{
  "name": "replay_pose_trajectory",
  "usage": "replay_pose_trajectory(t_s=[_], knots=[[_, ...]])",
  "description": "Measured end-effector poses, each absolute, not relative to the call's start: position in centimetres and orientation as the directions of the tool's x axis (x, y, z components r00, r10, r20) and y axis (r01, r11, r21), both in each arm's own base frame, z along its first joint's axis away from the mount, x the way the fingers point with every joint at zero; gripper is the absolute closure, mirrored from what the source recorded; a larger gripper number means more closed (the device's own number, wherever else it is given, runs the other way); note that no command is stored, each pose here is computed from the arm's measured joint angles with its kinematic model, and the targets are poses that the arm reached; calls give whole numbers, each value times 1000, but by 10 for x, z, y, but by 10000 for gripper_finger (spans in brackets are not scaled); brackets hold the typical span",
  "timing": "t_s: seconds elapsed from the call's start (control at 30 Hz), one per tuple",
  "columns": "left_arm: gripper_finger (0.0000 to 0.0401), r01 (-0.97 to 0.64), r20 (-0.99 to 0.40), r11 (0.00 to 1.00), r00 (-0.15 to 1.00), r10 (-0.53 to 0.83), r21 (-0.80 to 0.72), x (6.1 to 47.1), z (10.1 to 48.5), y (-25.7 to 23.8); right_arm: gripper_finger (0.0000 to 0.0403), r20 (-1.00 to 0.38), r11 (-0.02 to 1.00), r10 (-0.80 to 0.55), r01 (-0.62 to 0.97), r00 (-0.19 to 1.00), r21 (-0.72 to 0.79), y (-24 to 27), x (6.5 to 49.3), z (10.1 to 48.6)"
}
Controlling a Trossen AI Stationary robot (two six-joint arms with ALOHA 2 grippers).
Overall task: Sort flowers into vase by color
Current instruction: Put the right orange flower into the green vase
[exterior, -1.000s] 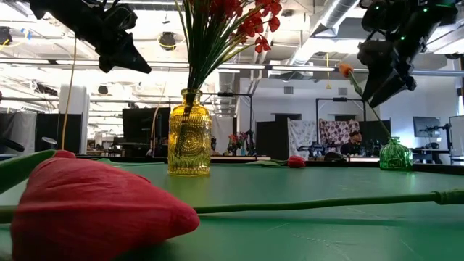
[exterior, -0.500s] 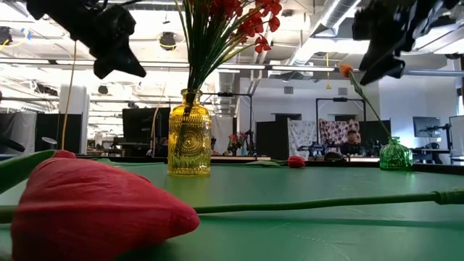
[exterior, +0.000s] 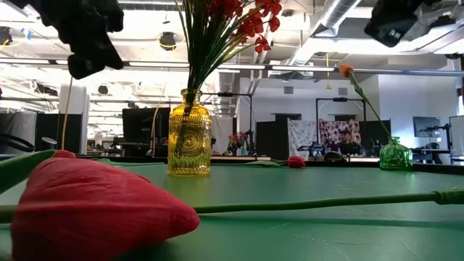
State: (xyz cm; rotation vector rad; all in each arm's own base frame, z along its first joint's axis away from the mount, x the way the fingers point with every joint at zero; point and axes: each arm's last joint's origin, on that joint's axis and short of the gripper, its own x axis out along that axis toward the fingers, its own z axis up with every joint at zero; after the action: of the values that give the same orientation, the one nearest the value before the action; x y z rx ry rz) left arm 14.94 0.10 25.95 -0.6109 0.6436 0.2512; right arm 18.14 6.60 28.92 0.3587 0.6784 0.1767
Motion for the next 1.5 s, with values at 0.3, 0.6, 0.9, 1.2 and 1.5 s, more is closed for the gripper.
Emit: replay_pose_trajectory(t_s=[0.3,0.6,0.9,1.2,1.5], knots=[[401,-323,-622,873,782,29,-365,148,260,-16,175,-584,937,346,-296,735,183,127,214,258],[401,-244,-617,920,787,2,-308,148,260,-23,175,-587,939,338,-301,735,164,164,281,235],[401,-214,-610,953,792,41,-214,148,260,-23,175,-762,962,267,-210,590,175,198,337,200],[401,-179,-613,960,790,10,-215,148,260,-24,189,-897,981,186,-122,400,149,223,356,155],[401,-140,-606,971,796,-6,-194,148,261,-25,233,-948,992,125,-7,293,129,231,349,147]])
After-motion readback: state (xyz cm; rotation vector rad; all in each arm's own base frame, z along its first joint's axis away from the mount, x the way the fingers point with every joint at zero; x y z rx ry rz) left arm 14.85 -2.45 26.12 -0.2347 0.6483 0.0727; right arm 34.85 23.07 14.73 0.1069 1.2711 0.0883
